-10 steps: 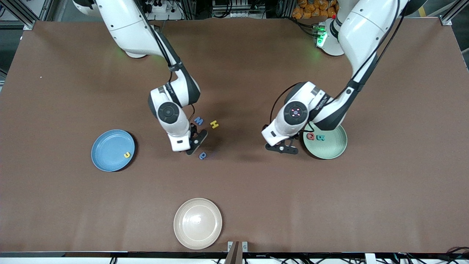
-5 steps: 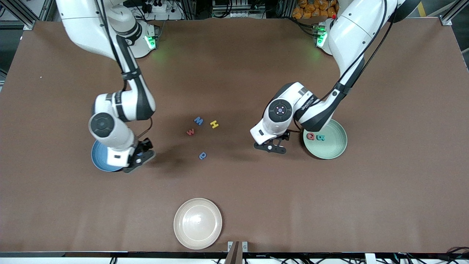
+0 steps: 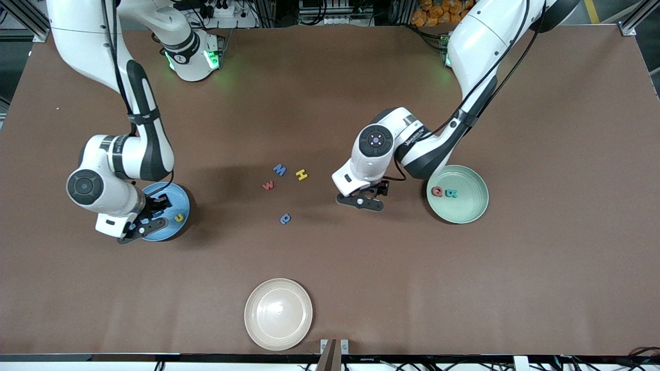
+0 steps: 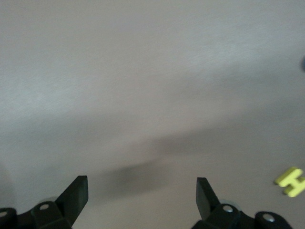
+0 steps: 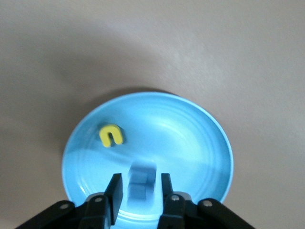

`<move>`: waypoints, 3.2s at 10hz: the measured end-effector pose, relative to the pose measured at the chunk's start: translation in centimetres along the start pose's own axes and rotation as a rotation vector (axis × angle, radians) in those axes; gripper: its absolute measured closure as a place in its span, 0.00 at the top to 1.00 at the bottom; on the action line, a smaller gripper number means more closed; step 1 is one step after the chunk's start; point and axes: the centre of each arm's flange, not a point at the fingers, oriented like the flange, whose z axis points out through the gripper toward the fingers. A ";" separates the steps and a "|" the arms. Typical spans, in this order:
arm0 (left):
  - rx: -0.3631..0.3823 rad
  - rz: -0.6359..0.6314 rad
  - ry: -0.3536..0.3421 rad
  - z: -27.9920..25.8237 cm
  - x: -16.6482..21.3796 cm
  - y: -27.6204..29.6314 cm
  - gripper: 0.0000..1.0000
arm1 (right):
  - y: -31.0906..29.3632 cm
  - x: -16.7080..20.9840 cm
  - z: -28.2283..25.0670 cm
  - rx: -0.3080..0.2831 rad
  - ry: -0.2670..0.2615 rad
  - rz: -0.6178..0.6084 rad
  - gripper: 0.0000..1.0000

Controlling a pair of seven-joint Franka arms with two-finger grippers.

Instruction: Sort upper and lower case letters into plates

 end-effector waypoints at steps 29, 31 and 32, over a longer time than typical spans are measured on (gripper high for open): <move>-0.046 0.608 0.340 7.9 -4.8 14.5 1.00 | -0.1 2.1 1.7 0.090 0.017 0.302 1.00; -0.043 0.619 0.322 8.7 -5.7 14.7 1.00 | 0.0 2.0 1.7 0.090 0.017 0.306 1.00; -0.040 0.621 0.311 9.1 -6.1 14.5 1.00 | 0.2 1.9 1.8 0.091 0.015 0.312 1.00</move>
